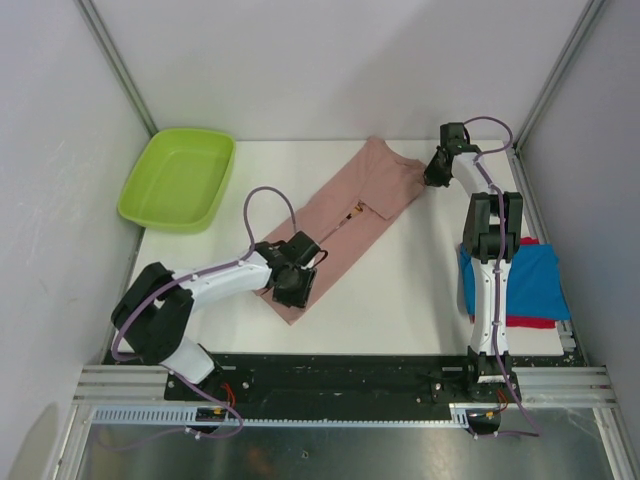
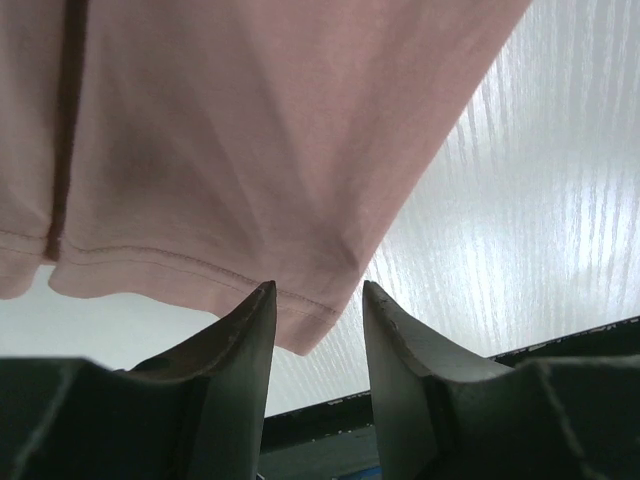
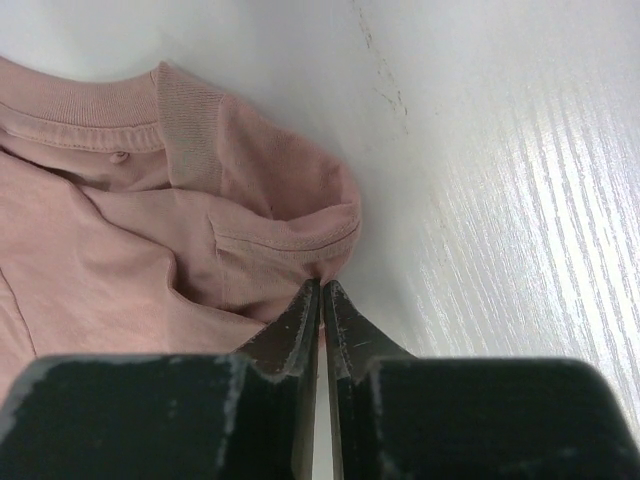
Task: Fold and stack the t-shirts
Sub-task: Rotate the tshirt 60 degrees, then grab the bottom of the folded rectangular tshirt with both arms
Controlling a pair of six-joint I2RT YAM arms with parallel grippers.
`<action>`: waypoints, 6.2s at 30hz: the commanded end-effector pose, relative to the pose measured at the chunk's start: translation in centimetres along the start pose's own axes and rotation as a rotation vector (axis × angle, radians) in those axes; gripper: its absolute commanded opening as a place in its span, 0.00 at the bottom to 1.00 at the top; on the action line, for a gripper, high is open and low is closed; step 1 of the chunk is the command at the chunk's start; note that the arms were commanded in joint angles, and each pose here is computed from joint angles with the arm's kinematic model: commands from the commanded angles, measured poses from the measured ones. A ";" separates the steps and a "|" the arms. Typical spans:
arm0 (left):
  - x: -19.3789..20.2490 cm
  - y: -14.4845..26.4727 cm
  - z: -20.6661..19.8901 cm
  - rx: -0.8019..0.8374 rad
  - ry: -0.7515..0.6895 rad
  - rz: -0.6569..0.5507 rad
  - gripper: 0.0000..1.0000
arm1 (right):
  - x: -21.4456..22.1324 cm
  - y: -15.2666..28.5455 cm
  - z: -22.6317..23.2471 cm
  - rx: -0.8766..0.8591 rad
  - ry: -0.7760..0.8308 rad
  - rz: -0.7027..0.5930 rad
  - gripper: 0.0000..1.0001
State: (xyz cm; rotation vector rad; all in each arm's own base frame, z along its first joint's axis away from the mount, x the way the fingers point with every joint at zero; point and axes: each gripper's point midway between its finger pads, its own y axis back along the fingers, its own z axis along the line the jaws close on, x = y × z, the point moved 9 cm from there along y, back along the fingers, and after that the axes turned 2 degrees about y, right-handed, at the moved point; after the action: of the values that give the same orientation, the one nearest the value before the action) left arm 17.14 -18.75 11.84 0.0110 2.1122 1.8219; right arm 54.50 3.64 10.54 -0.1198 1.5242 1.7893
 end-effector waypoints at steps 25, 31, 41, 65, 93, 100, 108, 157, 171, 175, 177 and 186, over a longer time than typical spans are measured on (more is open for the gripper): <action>-0.4 -0.6 -2.5 0.033 -0.111 0.051 0.01 | -2.4 0.3 -0.6 0.028 0.011 -0.090 0.06; -0.5 -0.8 -5.5 0.105 -0.177 0.083 0.00 | -3.8 -0.2 -1.3 0.021 -0.017 -0.135 0.17; -1.1 -0.8 -10.6 0.219 -0.218 0.118 0.00 | -7.4 3.0 -1.2 0.007 -0.054 -0.211 0.59; 0.0 6.8 -11.7 0.343 -0.084 -0.047 0.53 | 11.6 21.6 -2.8 -0.097 -0.070 0.076 0.58; 2.9 3.5 -7.4 0.334 -0.062 -0.032 0.35 | 33.8 30.8 -3.3 -0.096 -0.077 0.168 0.39; 3.0 1.2 -8.4 0.301 -0.077 0.000 0.37 | 33.9 31.0 -4.4 -0.106 -0.096 0.167 0.39; 2.8 -0.3 -8.7 0.277 -0.076 -0.001 0.37 | 34.4 30.9 -4.8 -0.107 -0.093 0.182 0.39; 0.9 4.6 1.2 0.182 0.182 -0.212 0.41 | 42.0 28.4 -1.6 -0.148 -0.023 0.267 0.41; 0.3 2.2 5.8 0.047 0.282 -0.175 0.39 | 43.2 27.7 -1.6 -0.121 -0.025 0.267 0.36; 0.1 1.4 5.9 0.050 0.267 -0.147 0.39 | 43.4 27.4 -1.4 -0.120 -0.021 0.273 0.33; 0.0 0.9 5.9 0.048 0.261 -0.127 0.39 | 43.6 27.3 -1.4 -0.118 -0.017 0.277 0.31; 0.2 -0.9 6.0 0.032 0.268 -0.056 0.34 | 43.7 27.1 -1.5 -0.110 -0.009 0.279 0.23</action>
State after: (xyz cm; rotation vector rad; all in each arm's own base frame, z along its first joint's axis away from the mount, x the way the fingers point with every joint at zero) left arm 18.31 -13.07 10.48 -0.3100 2.2934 1.8669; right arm 7.23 24.25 9.83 0.0665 1.4475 2.1414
